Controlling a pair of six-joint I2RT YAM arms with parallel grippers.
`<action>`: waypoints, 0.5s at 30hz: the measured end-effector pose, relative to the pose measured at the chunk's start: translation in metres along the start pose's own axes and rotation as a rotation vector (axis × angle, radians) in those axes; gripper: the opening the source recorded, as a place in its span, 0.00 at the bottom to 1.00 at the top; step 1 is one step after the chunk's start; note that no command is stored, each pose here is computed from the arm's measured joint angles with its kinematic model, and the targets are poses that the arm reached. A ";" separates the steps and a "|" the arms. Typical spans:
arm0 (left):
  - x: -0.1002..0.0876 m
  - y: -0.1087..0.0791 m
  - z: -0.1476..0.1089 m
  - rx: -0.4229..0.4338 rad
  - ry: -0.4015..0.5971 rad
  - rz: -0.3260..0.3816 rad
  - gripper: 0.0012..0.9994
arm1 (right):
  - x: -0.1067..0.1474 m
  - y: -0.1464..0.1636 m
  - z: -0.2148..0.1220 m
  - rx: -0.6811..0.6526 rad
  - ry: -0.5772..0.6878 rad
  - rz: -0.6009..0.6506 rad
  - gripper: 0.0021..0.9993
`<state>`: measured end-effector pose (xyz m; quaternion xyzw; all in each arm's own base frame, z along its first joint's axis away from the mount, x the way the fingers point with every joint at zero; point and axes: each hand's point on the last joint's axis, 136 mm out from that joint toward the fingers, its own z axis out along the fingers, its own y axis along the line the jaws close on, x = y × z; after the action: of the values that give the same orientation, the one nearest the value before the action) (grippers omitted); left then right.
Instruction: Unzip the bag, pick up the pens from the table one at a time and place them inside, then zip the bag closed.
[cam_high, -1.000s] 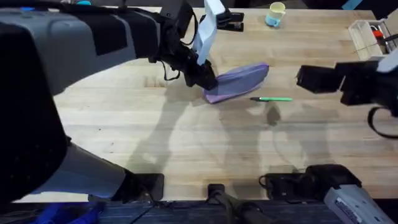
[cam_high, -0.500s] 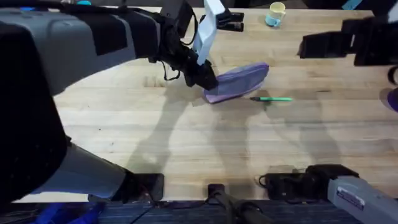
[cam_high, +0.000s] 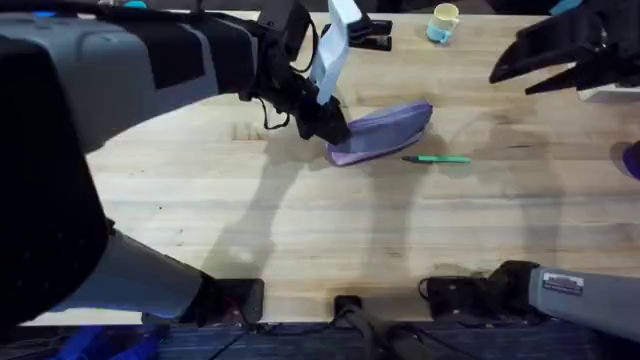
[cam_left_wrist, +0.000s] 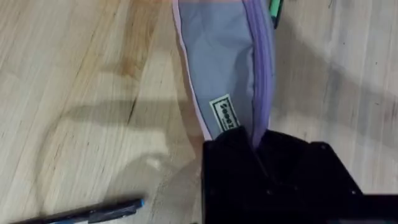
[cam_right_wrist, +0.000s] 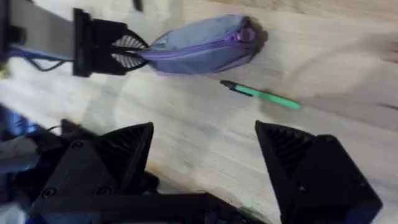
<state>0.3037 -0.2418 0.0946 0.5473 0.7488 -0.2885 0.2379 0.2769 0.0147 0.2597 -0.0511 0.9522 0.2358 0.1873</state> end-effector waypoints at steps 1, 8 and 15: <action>0.000 0.000 0.000 0.000 0.000 0.001 0.04 | 0.000 -0.002 -0.001 -0.027 -0.003 -0.002 1.00; 0.000 0.000 0.000 0.000 0.000 0.001 0.04 | -0.011 -0.021 -0.003 -0.106 -0.072 -0.120 1.00; 0.000 0.000 0.000 0.000 0.000 0.000 0.04 | -0.050 -0.055 0.014 -0.053 -0.160 -0.294 1.00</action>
<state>0.3037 -0.2418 0.0945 0.5474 0.7487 -0.2883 0.2380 0.3377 -0.0271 0.2438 -0.1757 0.9100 0.2343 0.2936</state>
